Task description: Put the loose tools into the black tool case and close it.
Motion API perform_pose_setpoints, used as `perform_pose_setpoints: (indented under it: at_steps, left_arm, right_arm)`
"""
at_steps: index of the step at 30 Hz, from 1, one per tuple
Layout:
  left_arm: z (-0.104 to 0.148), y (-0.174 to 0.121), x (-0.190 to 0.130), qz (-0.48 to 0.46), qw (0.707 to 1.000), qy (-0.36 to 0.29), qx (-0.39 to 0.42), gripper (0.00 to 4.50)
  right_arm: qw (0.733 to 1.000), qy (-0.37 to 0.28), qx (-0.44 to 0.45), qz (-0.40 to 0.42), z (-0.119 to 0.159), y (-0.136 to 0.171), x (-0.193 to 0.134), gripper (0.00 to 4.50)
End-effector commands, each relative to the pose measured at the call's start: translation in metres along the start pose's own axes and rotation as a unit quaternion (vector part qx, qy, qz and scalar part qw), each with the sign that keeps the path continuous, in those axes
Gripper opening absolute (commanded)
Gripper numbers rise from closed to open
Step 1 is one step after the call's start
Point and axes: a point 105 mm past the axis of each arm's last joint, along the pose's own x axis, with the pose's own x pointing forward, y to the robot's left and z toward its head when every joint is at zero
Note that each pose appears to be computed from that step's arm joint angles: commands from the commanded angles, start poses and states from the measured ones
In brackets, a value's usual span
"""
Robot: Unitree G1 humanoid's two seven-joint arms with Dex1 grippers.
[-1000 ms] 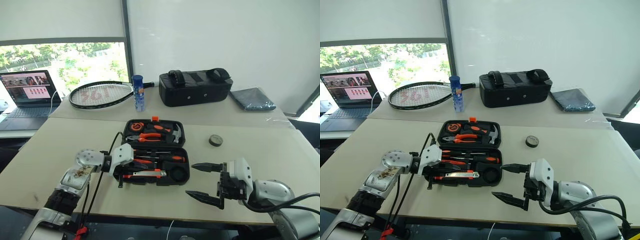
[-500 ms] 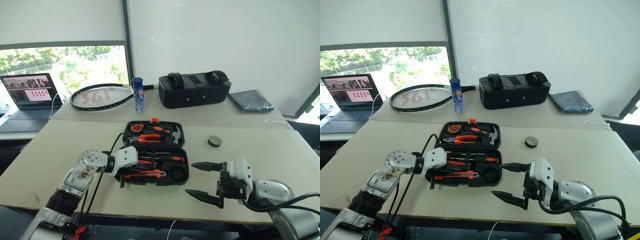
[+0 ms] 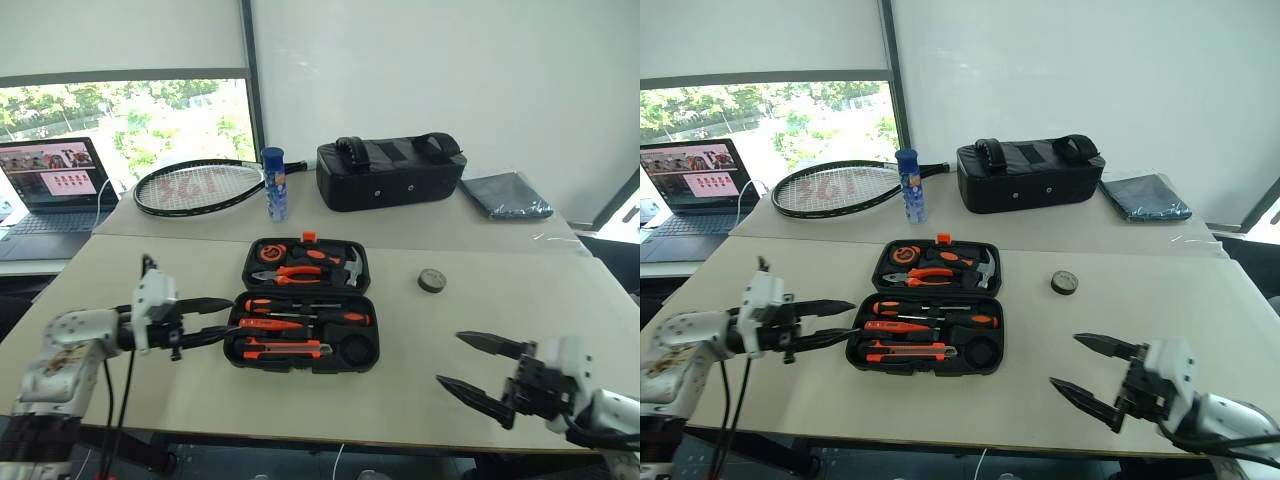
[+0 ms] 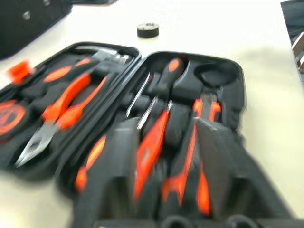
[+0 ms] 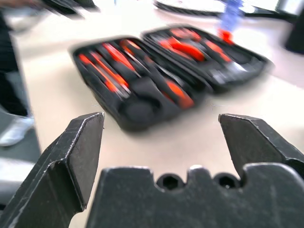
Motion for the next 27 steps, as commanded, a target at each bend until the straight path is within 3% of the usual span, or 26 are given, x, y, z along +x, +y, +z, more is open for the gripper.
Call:
perform_pose_setpoints:
  at_steps: [1, 3, 9, 13, 19, 24, 27]
  left_arm:
    - [0.007, 0.002, -0.024, 0.011, 1.0, -0.01, -0.009, 3.99]
    - [0.008, 0.006, -0.03, 0.029, 0.999, -0.02, -0.02, 4.4]
    - [0.004, 0.008, -0.026, 0.042, 0.998, -0.038, -0.037, 4.4]
    - [0.003, 0.011, -0.016, 0.049, 0.997, -0.047, -0.037, 4.4]
    - [0.007, 0.019, 0.0, 0.068, 0.993, -0.082, -0.046, 4.4]
    - [0.008, 0.022, 0.009, 0.078, 0.992, -0.092, -0.047, 4.4]
    - [0.008, 0.022, 0.011, 0.083, 0.991, -0.095, -0.047, 4.4]
  right_arm:
    - [0.997, 0.015, -0.043, -0.059, -0.004, -0.014, -0.026, 4.5]
    - [0.996, 0.029, -0.037, -0.079, -0.012, -0.017, -0.036, 4.5]
    - [0.997, 0.029, -0.051, -0.058, 0.009, -0.044, 0.0, 4.5]
    - [0.985, 0.146, -0.063, -0.069, 0.01, -0.083, 0.037, 4.5]
    - [0.963, 0.264, -0.043, -0.03, 0.006, -0.118, 0.098, 4.5]
    - [0.946, 0.321, -0.011, -0.04, 0.001, -0.141, 0.144, 4.5]
    - [0.94, 0.338, 0.005, -0.051, -0.001, -0.148, 0.154, 4.5]
